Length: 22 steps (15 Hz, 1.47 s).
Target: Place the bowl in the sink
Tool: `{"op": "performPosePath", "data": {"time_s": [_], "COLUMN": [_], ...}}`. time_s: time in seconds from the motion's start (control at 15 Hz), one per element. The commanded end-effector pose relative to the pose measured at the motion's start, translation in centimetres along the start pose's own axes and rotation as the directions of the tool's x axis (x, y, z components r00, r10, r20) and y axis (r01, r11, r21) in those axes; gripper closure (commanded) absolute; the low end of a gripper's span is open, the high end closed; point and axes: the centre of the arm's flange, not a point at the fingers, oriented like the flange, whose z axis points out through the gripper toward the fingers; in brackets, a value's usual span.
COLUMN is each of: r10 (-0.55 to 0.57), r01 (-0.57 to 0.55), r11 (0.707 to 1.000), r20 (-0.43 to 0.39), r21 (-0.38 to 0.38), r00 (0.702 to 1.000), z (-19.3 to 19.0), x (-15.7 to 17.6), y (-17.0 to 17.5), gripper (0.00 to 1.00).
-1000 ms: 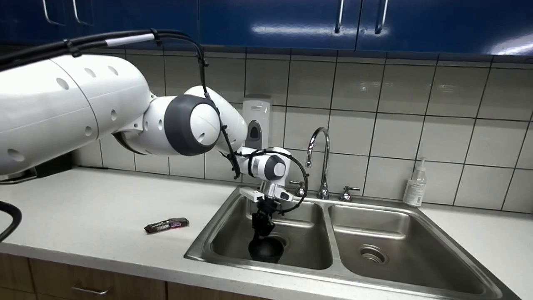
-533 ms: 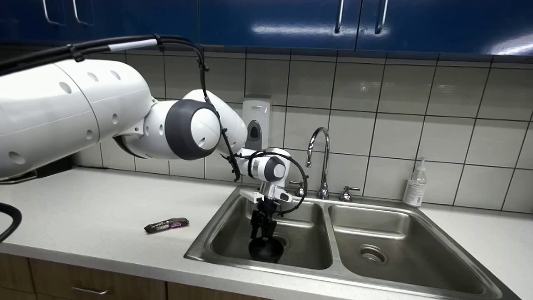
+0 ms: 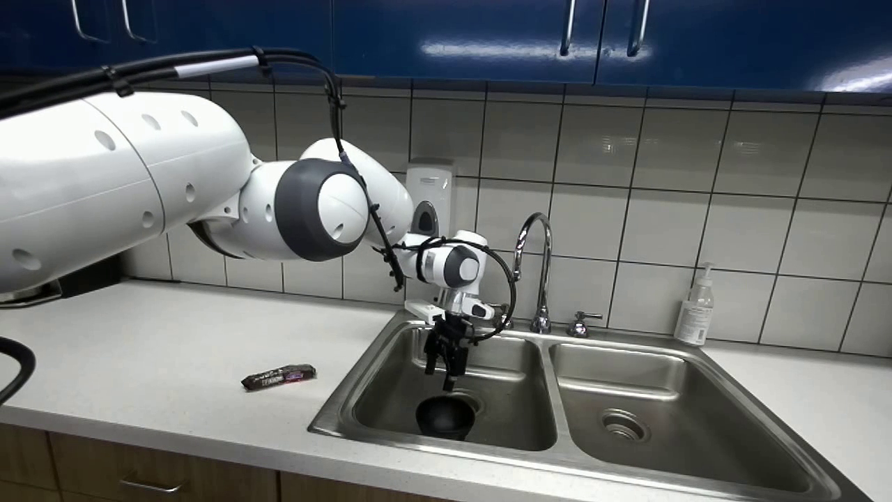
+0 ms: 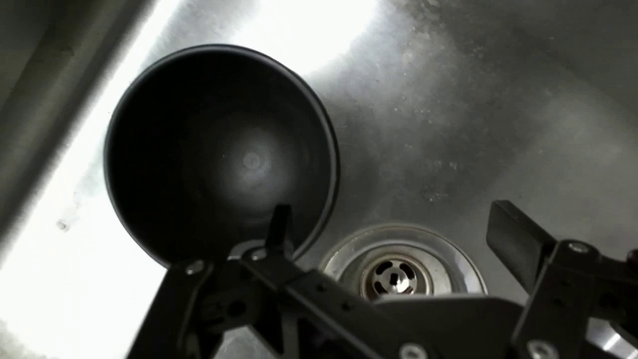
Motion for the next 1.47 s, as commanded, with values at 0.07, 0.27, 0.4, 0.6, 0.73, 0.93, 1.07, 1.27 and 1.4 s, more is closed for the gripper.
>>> {"op": "performPosePath", "data": {"time_s": [0.07,0.27,0.4,0.6,0.73,0.93,1.07,1.27,1.4], "r10": [-0.020,-0.059,-0.104,-0.182,-0.222,-0.286,-0.333,-0.417,-0.471], "r01": [0.022,0.062,0.108,0.186,0.225,0.287,0.332,0.414,0.467], "r11": [0.998,0.995,0.990,0.977,0.967,0.950,0.934,0.900,0.873], "r20": [-0.046,-0.052,-0.049,-0.041,-0.038,-0.026,-0.019,-0.010,-0.007], "r21": [0.059,0.074,0.088,0.107,0.117,0.127,0.130,0.137,0.139], "r00": [0.999,0.997,0.993,0.982,0.974,0.958,0.943,0.909,0.882], "z": [-4.0,-6.0,-7.4,-9.6,-11.0,-12.8,-14.1,-16.0,-17.1], "x": [-1.7,-3.4,-5.1,-7.5,-8.8,-10.8,-12.2,-14.8,-16.6], "y": [-0.2,-0.6,-0.9,-1.4,-1.4,-0.9,-0.2,1.0,1.9], "gripper": [0.00,0.00,0.00,0.00,0.00,0.00,0.00,0.00,0.00]}}
